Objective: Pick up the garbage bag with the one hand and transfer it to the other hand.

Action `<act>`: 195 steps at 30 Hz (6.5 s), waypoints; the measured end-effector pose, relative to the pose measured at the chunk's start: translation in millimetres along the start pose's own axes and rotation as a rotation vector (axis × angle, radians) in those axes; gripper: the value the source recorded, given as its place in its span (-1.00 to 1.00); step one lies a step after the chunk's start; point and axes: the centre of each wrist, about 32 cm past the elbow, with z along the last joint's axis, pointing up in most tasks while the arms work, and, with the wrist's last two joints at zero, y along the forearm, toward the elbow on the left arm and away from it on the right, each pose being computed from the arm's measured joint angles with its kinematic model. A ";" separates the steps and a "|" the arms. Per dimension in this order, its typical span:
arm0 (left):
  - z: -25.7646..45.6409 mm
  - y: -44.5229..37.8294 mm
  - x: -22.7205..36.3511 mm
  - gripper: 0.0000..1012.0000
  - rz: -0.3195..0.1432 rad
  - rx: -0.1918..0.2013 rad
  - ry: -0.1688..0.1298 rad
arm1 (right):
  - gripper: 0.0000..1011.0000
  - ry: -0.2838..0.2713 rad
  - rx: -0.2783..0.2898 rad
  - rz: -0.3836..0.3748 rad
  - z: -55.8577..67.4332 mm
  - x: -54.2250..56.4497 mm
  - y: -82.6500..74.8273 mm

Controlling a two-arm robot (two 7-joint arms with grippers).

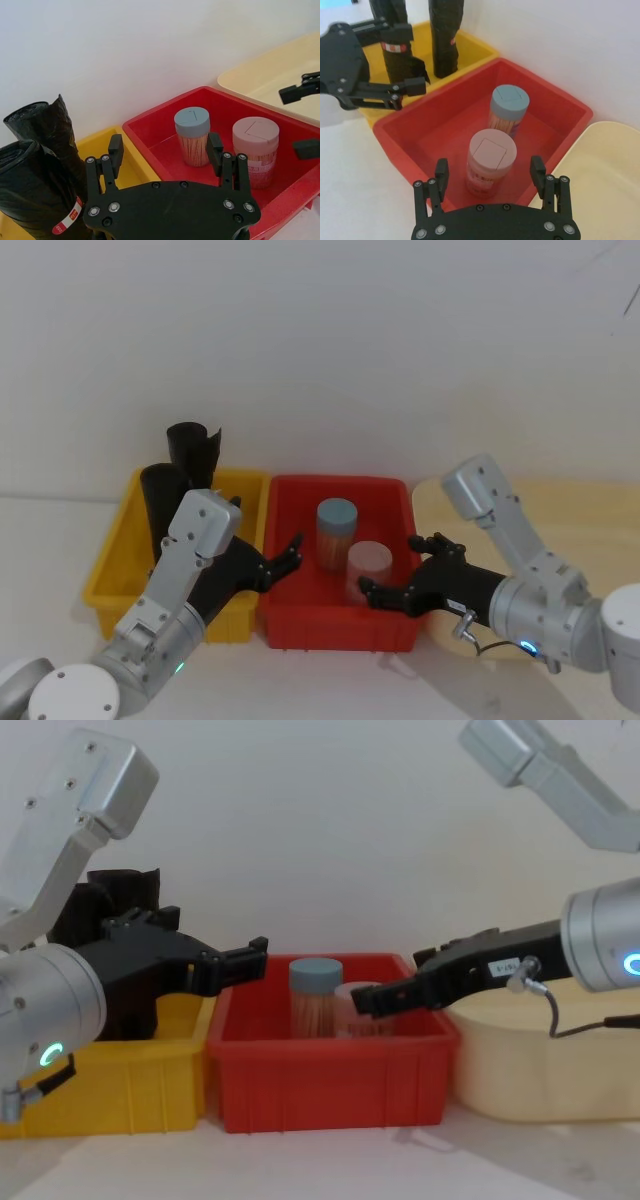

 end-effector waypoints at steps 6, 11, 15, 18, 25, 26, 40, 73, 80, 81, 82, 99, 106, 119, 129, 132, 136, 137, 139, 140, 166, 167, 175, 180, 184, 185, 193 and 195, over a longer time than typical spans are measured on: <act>0.0 0.0 0.0 0.98 0.000 0.000 0.000 | 0.98 -0.018 -0.028 0.003 4.2 3.7 10.0; 0.0 0.0 0.0 0.98 0.000 0.000 0.000 | 0.98 -0.028 -0.047 0.004 5.7 6.3 19.1; 0.0 0.0 0.0 0.98 0.000 0.000 0.000 | 0.98 -0.033 -0.054 0.004 7.7 8.0 25.0; 0.0 0.0 0.0 0.98 0.000 0.000 0.000 | 0.98 -0.036 -0.059 0.005 8.1 8.8 29.3; 0.0 0.0 0.0 0.98 0.000 0.000 0.000 | 0.97 -0.041 -0.066 0.013 9.3 10.0 38.3; 0.0 0.0 0.0 0.98 0.000 0.000 0.000 | 0.93 -0.042 -0.066 0.014 9.6 10.1 39.7; 0.0 0.0 0.0 0.98 0.000 0.000 0.000 | 0.33 -0.045 -0.072 0.020 10.5 10.9 46.0; 0.0 0.0 0.0 0.98 0.000 0.000 0.000 | 0.33 -0.114 0.144 -0.284 51.3 46.1 -25.5; 0.0 0.0 0.0 0.98 0.000 0.000 0.000 | 0.33 -0.105 0.104 -0.338 47.4 55.4 -40.1; 0.0 0.0 0.0 0.98 0.000 0.000 0.000 | 0.33 -0.104 0.097 -0.341 46.6 56.3 -41.2; 0.0 0.0 0.0 0.98 0.000 0.000 0.000 | 0.33 -0.103 0.089 -0.345 45.4 57.3 -42.5; 0.0 0.0 0.0 0.98 0.000 0.000 0.000 | 0.98 -0.090 -0.039 -0.358 27.9 68.1 -52.9; 0.0 0.1 0.2 0.98 -0.001 0.000 0.000 | 0.98 -0.088 -0.059 -0.360 25.1 69.8 -54.4; 12.4 15.6 9.8 0.98 -0.044 0.013 0.002 | 0.98 -0.086 -0.074 -0.360 22.8 71.2 -55.6; 26.7 42.0 13.2 0.98 -0.019 0.076 0.008 | 0.98 -0.085 -0.080 -0.360 21.9 71.5 -55.9; 30.5 48.5 13.5 0.98 0.003 0.098 0.007 | 0.98 -0.085 -0.081 -0.360 21.7 71.6 -55.9; 36.3 58.4 14.3 0.98 0.046 0.135 0.004 | 0.98 -0.085 -0.081 -0.360 21.6 71.7 -56.0; 37.0 59.5 14.6 0.98 0.055 0.140 0.004 | 0.98 -0.085 -0.081 -0.360 21.6 71.7 -56.1; 39.5 62.8 16.4 0.98 0.080 0.156 0.001 | 0.98 -0.085 -0.082 -0.360 21.5 71.7 -56.1; 40.1 63.5 17.0 0.98 0.087 0.161 0.001 | 0.98 -0.085 -0.082 -0.360 21.5 71.7 -56.1; 41.7 45.2 55.9 0.98 0.171 0.231 0.066 | 0.98 -0.085 -0.083 -0.360 21.5 71.8 -56.2; 41.4 43.8 57.0 0.98 0.169 0.231 0.071 | 0.98 -0.085 -0.083 -0.360 21.5 71.8 -56.2; 37.9 25.9 69.5 0.98 0.163 0.229 0.112 | 0.98 -0.085 -0.083 -0.360 21.5 71.8 -56.2; 36.3 16.8 74.7 0.98 0.163 0.231 0.130 | 0.98 -0.085 -0.083 -0.360 21.5 71.8 -56.2; 35.7 13.4 76.5 0.88 0.161 0.233 0.137 | 0.98 -0.085 -0.083 -0.360 21.5 71.8 -56.2; 35.6 12.0 77.3 0.81 0.161 0.233 0.140 | 0.98 -0.085 -0.083 -0.360 21.5 71.8 -56.2; 34.9 6.7 80.1 0.41 0.159 0.234 0.151 | 0.98 -0.085 -0.083 -0.360 21.5 71.8 -56.2; 34.7 5.6 80.6 0.25 0.159 0.234 0.153 | 0.98 -0.085 -0.083 -0.360 21.5 71.8 -56.2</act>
